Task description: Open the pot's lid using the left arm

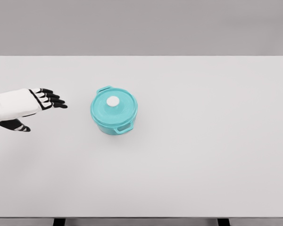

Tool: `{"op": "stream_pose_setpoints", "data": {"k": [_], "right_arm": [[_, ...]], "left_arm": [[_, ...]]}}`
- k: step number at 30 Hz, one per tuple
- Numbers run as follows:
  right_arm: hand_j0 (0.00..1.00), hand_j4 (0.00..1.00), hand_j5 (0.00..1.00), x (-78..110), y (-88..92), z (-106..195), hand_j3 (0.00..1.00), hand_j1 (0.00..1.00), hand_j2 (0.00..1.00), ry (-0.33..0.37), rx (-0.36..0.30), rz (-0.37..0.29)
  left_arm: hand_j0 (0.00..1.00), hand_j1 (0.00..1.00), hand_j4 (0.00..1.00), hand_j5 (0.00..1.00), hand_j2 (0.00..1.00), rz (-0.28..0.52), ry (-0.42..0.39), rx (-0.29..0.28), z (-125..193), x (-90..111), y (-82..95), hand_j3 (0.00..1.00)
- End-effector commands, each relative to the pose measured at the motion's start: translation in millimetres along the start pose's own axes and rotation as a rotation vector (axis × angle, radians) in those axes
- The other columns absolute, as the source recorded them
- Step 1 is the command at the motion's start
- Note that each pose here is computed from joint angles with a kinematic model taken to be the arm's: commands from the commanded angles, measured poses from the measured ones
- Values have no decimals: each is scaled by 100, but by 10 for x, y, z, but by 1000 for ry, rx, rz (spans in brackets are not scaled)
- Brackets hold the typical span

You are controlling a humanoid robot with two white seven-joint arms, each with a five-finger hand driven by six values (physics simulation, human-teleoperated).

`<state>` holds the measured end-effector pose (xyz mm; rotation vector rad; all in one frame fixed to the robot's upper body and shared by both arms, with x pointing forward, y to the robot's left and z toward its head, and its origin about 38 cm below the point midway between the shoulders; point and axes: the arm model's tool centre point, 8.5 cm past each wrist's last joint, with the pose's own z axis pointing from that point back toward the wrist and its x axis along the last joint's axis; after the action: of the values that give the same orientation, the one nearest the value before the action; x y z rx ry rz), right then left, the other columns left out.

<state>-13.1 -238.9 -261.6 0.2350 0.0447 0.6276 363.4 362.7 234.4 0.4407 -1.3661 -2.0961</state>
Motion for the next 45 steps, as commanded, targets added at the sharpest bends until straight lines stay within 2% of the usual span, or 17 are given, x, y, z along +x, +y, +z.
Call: {"op": "stream_pose_setpoints", "data": {"k": [1, 13, 14, 15, 17, 19, 20, 21, 22, 24, 26, 28, 29, 36, 37, 38, 45], "right_arm": [[100, 100, 100, -8, 0, 1, 100, 100, 100, 3, 0, -1], [100, 100, 100, 8, 0, 0, 100, 100, 100, -3, 2, 2], [100, 100, 100, 8, 0, 0, 100, 100, 100, -3, 2, 2], [100, 100, 100, 8, 0, 0, 100, 100, 100, -3, 2, 2], [100, 100, 100, 8, 0, 0, 100, 100, 100, -3, 2, 2], [100, 100, 100, 9, 0, 0, 100, 100, 100, -3, 2, 2], [100, 100, 100, 8, 2, 0, 100, 100, 100, -3, 4, 2], [100, 100, 100, 8, 0, 0, 100, 100, 100, -3, 2, 2], [100, 100, 100, 8, 2, 0, 100, 100, 100, -3, 4, 2], [100, 100, 100, 8, 0, 0, 100, 100, 100, -3, 2, 2], [100, 100, 100, 9, 0, 0, 100, 100, 100, -3, 2, 2], [100, 100, 100, 8, 2, 0, 100, 100, 100, -3, 4, 2], [100, 100, 100, 8, 2, 0, 100, 100, 100, -3, 4, 2], [100, 100, 100, 8, 2, 0, 100, 100, 100, -3, 4, 2], [100, 100, 100, 8, 0, 0, 100, 100, 100, -3, 2, 2], [100, 100, 100, 8, 2, 0, 100, 100, 100, -3, 4, 2], [100, 100, 100, 10, 2, 0, 100, 100, 100, -4, 4, 3]], "left_arm": [[100, 100, 100, 100, 100, 4, -3, -1, -10, 8, -8, 100], [100, 100, 100, 100, 100, -27, -8, -52, -99, 39, -7, 100], [100, 100, 100, 100, 100, -40, -29, -23, -185, 88, 80, 100], [100, 100, 100, 100, 100, -46, -64, -35, -290, 150, 91, 100], [100, 100, 100, 100, 100, -152, -140, -82, -558, 238, 405, 100], [100, 100, 100, 100, 100, -194, -165, -88, -659, 260, 596, 100], [100, 100, 100, 100, 100, -164, -243, -83, -1036, 407, 516, 100], [100, 100, 100, 100, 100, -183, -273, -61, -1299, 461, 693, 100], [100, 100, 100, 100, 100, -180, -263, -70, -1349, 405, 720, 100], [100, 100, 100, 100, 100, -194, -249, -53, -1360, 354, 861, 100], [100, 100, 100, 100, 100, -175, -224, -58, -1422, 241, 895, 100], [100, 100, 100, 100, 100, -194, -243, -85, -1564, 285, 944, 100], [100, 100, 100, 100, 100, -202, -253, -80, -1606, 323, 985, 100], [100, 100, 100, 100, 100, -176, -251, -120, -1836, 345, 910, 100], [97, 97, 97, 97, 97, -173, -251, -126, -1853, 346, 890, 97], [90, 90, 90, 90, 90, -171, -243, -128, -1858, 315, 893, 90], [81, 81, 81, 81, 81, -169, -246, -145, -1882, 326, 840, 81]]}}
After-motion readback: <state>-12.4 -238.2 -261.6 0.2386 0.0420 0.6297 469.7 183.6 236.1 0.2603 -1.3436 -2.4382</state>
